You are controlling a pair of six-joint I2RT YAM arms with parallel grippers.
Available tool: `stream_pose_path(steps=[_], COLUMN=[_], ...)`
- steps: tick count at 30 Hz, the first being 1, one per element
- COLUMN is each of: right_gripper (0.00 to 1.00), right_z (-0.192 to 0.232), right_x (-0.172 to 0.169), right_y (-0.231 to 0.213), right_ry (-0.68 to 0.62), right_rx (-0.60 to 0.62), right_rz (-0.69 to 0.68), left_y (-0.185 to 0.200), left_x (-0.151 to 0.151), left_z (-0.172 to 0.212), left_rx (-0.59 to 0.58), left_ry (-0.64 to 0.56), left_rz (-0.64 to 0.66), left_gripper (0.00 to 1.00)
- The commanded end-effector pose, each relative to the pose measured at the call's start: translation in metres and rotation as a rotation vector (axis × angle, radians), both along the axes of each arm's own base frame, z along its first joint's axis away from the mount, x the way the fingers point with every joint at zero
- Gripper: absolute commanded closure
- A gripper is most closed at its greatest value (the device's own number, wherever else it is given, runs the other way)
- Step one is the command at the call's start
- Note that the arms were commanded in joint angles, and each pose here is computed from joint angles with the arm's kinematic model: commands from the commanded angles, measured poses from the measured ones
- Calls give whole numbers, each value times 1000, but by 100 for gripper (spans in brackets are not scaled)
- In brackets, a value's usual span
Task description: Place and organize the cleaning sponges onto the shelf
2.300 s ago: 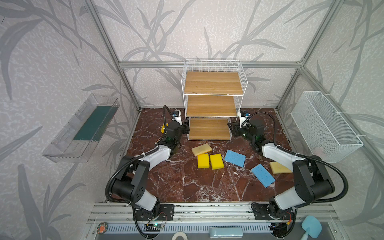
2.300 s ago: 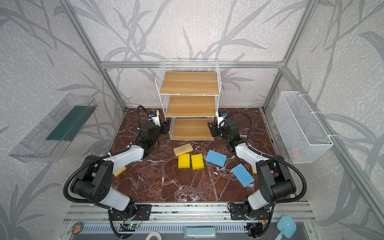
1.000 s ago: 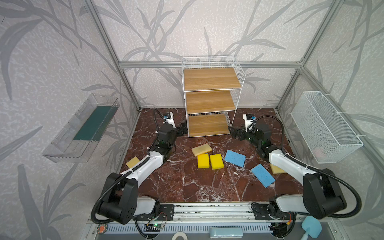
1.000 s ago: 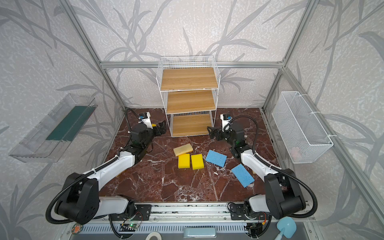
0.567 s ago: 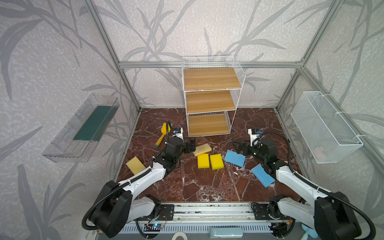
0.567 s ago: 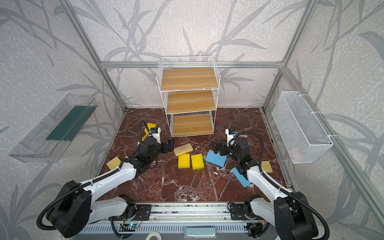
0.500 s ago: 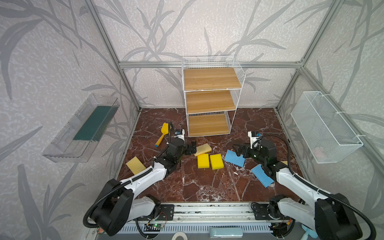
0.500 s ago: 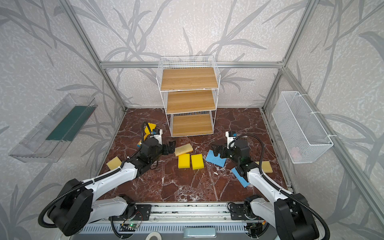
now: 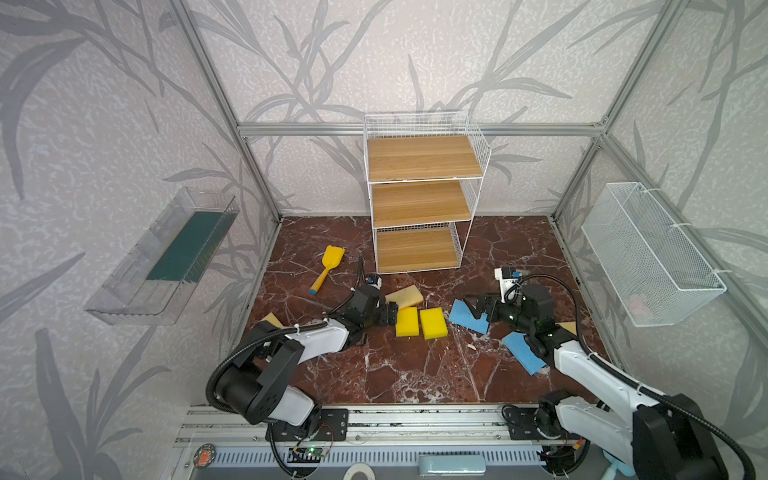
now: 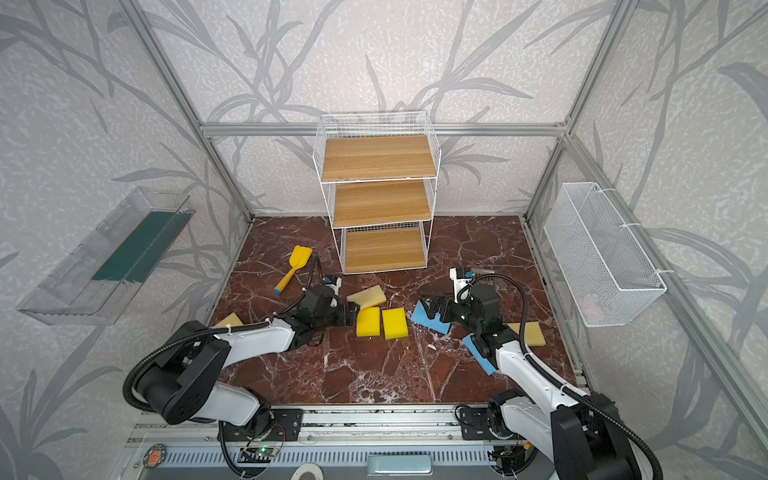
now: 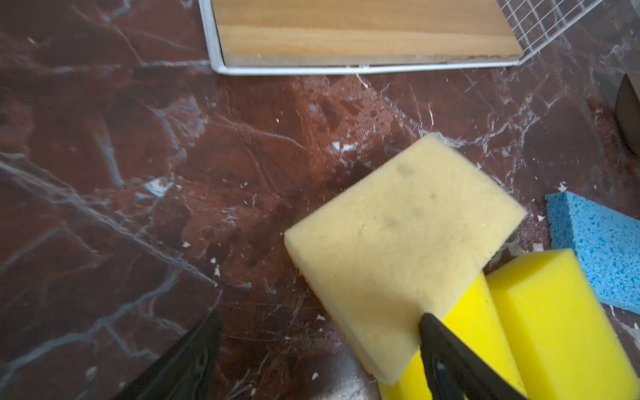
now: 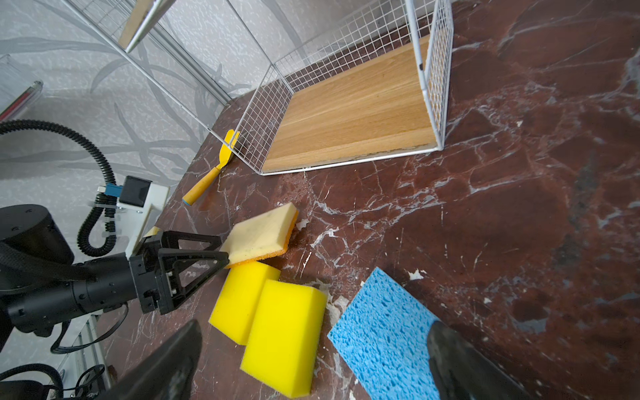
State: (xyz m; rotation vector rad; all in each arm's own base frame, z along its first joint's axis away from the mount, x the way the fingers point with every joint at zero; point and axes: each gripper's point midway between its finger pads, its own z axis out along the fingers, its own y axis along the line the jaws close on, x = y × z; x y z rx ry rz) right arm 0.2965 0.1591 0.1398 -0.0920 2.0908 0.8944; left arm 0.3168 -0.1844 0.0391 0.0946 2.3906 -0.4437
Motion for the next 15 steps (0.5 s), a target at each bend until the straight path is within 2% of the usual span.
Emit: stream_pose_path(steps=[1, 11, 15], right_gripper=[1, 1, 1], right_z=[-4, -12, -14], right_x=[-1, 5, 6], right_y=[5, 11, 11], right_ry=[14, 42, 50], right_rx=[15, 20, 16], right_rz=[31, 48, 48], left_y=[-18, -28, -32], left_x=[5, 11, 19], left_z=[6, 8, 14], left_rx=[-57, -92, -118], left_ry=[14, -4, -28], left_rz=[-40, -66, -64], left_gripper=[9, 10, 14])
